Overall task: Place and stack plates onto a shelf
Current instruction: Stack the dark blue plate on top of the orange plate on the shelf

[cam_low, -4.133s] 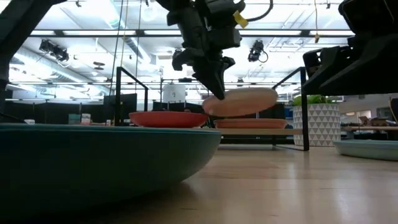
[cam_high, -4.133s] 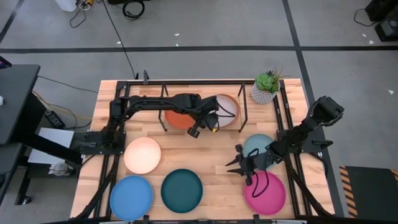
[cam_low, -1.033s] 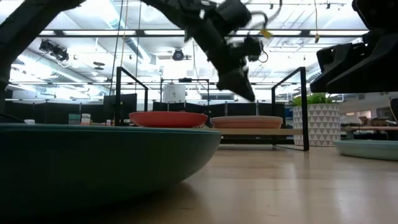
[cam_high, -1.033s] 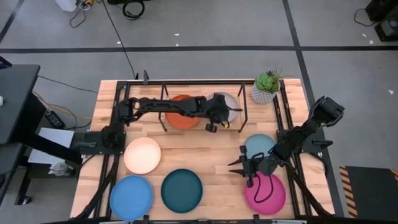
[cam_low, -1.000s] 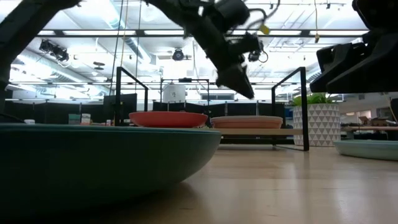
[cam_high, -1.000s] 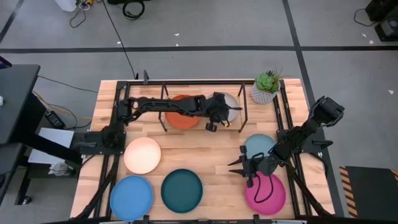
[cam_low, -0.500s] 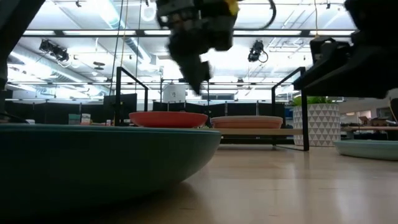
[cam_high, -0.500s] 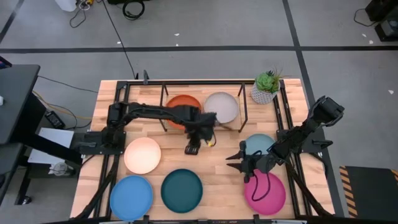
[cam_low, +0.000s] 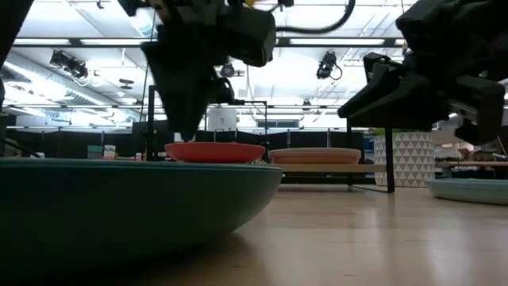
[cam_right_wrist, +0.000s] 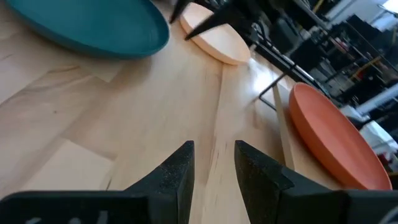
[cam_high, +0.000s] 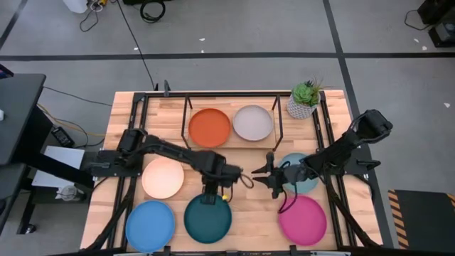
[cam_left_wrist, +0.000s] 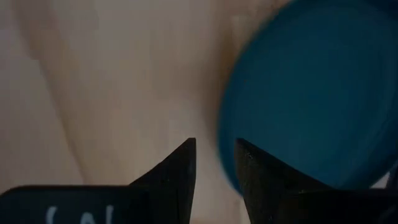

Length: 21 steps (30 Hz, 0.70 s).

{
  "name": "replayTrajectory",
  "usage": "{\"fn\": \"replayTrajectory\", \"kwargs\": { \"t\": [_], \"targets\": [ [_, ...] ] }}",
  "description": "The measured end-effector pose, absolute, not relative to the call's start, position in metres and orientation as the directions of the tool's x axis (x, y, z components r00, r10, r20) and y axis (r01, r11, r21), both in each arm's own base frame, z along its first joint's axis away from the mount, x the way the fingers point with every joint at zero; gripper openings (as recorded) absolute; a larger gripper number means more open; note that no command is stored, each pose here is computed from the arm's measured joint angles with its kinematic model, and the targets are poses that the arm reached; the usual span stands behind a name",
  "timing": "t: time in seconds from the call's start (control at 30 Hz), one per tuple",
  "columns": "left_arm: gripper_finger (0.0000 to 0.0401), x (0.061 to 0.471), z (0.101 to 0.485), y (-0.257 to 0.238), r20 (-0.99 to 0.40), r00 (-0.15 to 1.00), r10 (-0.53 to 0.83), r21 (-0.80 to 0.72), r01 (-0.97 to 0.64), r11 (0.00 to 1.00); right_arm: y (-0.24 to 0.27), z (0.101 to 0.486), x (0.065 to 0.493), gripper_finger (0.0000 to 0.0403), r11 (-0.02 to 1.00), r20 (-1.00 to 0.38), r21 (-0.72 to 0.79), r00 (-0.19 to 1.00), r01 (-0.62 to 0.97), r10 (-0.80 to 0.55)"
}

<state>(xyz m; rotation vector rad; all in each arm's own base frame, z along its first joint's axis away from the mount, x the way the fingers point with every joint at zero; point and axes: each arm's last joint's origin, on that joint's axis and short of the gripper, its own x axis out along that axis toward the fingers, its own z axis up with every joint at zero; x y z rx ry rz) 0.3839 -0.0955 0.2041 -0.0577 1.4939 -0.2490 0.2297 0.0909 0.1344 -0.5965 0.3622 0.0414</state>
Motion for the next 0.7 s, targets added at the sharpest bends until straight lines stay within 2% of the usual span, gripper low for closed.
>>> {"fn": "replayTrajectory", "kwargs": {
  "t": [0.17,0.37,0.47,0.6,0.7],
  "targets": [
    [0.0117,0.382,0.204,-0.116,-0.982,0.096,-0.162,-0.146,0.156,0.977,0.081,0.138,0.236,0.0120,0.826,-0.323,-0.533,0.946,-0.184,0.002],
    [0.0117,0.384,0.204,-0.119,-0.982,0.135,-0.130,-0.108,0.155,0.982,0.074,0.139,0.240,0.0120,0.834,-0.320,-0.504,0.945,-0.226,0.063],
    [0.0117,0.388,0.191,-0.116,-0.967,0.191,-0.169,-0.133,0.187,0.973,0.073,0.139,0.240,0.0120,0.836,-0.317,-0.500,0.946,-0.227,0.068],
    [0.0117,0.386,0.174,-0.108,-0.953,0.167,-0.254,-0.222,0.186,0.957,0.072,0.139,0.240,0.0120,0.840,-0.318,-0.493,0.946,-0.227,0.069],
    [0.0113,0.384,0.168,-0.101,-0.956,0.150,-0.251,-0.226,0.166,0.960,0.072,0.139,0.240,0.0120,0.843,-0.323,-0.487,0.944,-0.228,0.069]
  ]
}}
